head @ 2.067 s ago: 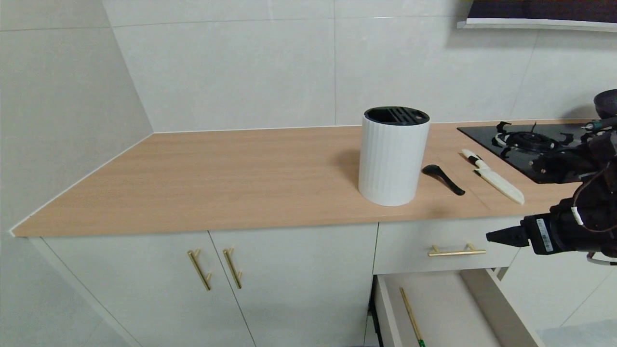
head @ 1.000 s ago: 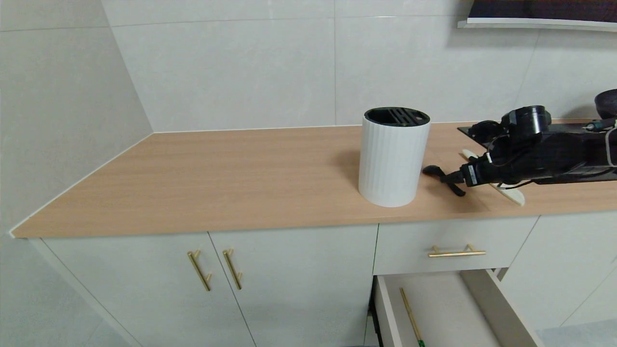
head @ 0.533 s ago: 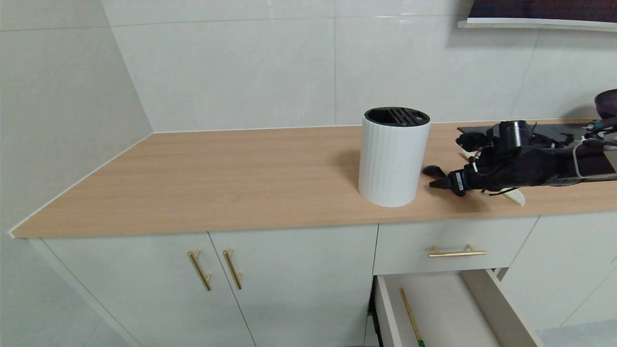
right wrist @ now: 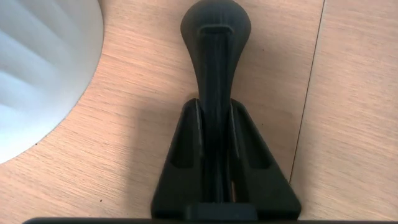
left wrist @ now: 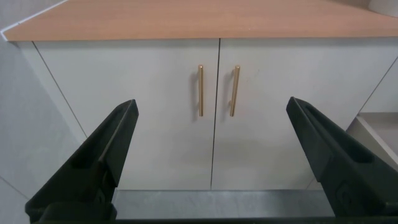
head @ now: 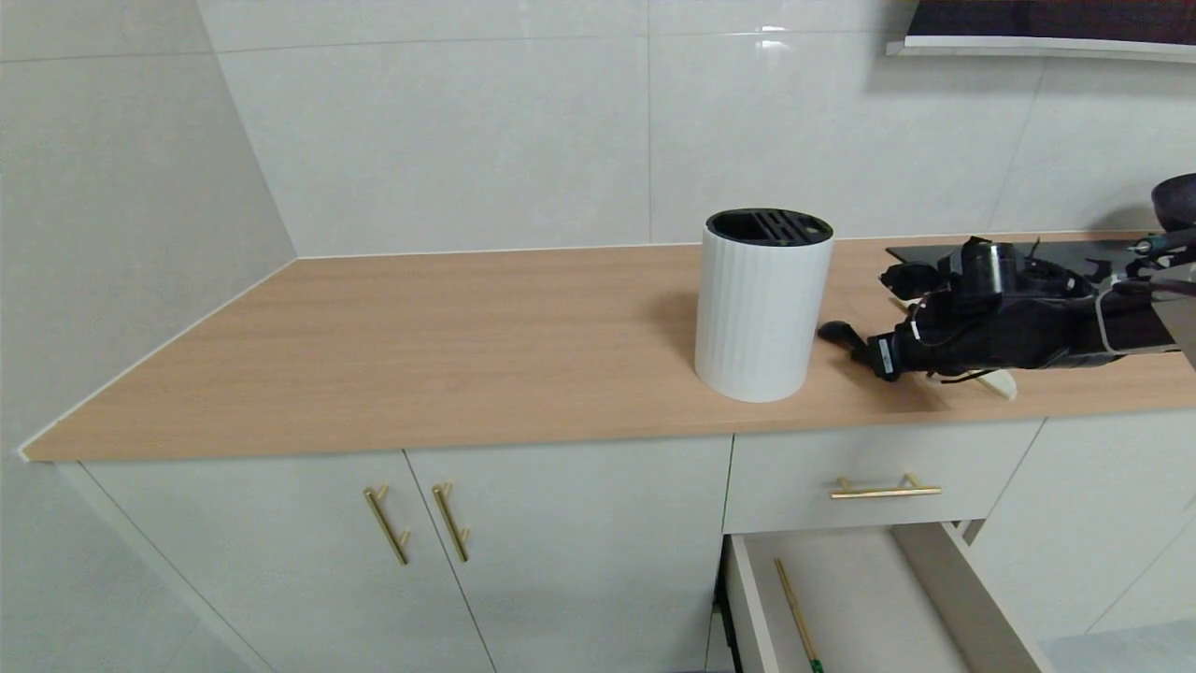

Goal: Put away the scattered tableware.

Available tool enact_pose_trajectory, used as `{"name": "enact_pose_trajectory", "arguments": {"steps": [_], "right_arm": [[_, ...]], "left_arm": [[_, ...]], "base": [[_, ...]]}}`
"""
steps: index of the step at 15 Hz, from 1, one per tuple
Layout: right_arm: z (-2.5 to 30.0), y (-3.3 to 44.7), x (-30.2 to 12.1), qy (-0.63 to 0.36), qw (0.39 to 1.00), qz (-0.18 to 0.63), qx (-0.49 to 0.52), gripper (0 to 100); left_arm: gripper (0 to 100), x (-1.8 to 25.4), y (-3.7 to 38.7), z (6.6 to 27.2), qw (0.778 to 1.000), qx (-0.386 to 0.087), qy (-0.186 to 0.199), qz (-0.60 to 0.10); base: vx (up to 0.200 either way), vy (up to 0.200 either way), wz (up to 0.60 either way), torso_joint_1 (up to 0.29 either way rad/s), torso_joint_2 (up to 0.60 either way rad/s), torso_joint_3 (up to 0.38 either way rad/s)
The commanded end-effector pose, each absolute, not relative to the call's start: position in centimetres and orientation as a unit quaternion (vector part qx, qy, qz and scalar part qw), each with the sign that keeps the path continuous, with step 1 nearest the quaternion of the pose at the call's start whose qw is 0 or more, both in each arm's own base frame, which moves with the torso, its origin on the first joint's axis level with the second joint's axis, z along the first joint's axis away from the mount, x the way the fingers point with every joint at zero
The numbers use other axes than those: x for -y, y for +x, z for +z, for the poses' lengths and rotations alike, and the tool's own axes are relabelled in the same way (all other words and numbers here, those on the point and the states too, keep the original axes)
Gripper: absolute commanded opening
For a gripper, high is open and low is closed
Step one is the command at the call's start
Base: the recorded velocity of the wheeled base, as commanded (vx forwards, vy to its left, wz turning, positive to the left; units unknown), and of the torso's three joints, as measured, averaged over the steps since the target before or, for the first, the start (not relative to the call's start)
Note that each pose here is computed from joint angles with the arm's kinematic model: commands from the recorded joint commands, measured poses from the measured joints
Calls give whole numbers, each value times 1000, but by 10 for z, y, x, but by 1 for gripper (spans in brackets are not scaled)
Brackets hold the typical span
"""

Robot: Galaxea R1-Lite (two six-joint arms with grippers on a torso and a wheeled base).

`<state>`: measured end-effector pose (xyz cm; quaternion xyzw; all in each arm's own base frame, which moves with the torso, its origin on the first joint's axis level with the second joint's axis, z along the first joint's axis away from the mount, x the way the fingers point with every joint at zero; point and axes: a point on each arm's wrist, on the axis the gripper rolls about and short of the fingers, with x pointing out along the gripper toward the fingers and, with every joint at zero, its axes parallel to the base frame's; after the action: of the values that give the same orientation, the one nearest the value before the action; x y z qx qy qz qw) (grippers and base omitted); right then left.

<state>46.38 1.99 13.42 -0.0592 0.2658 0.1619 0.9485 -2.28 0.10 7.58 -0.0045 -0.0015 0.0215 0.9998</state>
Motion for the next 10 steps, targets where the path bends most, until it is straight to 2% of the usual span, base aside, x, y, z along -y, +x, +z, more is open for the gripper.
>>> {"name": "enact_pose_trajectory", "arguments": {"steps": [1,3,6,7,8,10], "right_arm": [[129,466,-20,-59,946,163,-273,0],[132,464,-20,-59,947,161,-271,0],[174,431,-10,-31,956,140,-255,0],[195,404,-7,-11,959,130,-250,0],[200,394,-5,-7,960,126,-249,0],[212,338,-2,14,960,102,-261,0]], "left_arm": [[100,-1,-23,76,1000,2,-5,21],[100,-1,-23,76,1000,2,-5,21],[100,-1,-23,76,1000,2,-5,21],[100,-1,-23,76,1000,2,-5,21],[100,-1,-23,76,1000,2,-5,21],[100,-1,-23,76,1000,2,-5,21]], "base": [[0,0,0,0,0,0],[0,0,0,0,0,0],[0,0,0,0,0,0],[0,0,0,0,0,0],[0,0,0,0,0,0],[0,0,0,0,0,0]]}}
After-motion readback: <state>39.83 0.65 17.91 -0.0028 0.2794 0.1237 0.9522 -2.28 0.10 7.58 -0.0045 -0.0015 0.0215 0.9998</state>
